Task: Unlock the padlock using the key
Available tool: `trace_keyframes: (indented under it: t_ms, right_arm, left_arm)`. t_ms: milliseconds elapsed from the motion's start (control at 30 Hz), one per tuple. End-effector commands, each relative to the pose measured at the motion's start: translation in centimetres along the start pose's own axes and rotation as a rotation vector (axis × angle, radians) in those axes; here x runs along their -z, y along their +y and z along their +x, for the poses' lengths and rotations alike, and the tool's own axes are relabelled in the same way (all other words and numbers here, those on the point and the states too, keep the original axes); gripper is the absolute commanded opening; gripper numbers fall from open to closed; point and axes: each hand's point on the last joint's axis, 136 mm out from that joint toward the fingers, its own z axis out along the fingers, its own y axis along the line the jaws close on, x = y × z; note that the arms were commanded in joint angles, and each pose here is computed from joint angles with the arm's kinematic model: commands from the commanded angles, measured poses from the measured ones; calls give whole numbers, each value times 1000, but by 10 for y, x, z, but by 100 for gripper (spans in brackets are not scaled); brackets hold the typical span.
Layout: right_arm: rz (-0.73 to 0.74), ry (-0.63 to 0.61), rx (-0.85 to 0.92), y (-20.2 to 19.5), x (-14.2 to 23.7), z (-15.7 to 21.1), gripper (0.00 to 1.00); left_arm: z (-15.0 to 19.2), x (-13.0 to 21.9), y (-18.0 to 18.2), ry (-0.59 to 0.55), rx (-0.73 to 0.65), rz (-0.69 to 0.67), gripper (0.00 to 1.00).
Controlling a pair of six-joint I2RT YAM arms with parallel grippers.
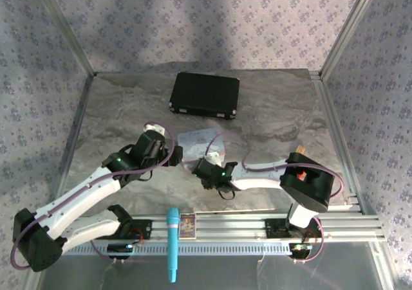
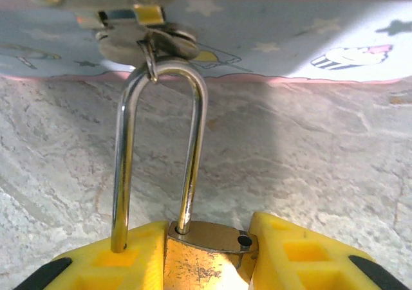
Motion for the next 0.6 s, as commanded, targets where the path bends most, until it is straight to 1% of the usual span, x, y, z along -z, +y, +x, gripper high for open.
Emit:
trace_keyframes:
  t_ms: [0,167,200,267,333,400,500,567]
  right_arm:
    - [72,46,-28,-30,0,18,34]
    - [14,24,-74,-43,1,15,34]
    - [2,19,-81,-45,1,14,35]
    - [-26,9,-82,-44,-1,12,35]
    - [-53,3,-87,-39,-3,9,34]
    - [-74,-16,-100,-35,-4,4,33]
    - [-69,-38,-125,-36,-4,0,32]
    - [-65,-53,-159,-39,-4,-2,32]
  left_arm:
    - [-4,-4,-10,16,-189,-8,100]
    - [-3,-18,-31,46,-357,-14,100]
    - [-1,-21,-38,51,-415,-15,100]
    - [2,-28,-54,46,-516,-24,100]
    - [9,-40,-69,67,-590,-11,100]
    - [15,-50,-78,88,-637,-6,100]
    - [23,-59,-81,112,-676,-4,99]
    - [28,-64,-80,119,-710,-25,98]
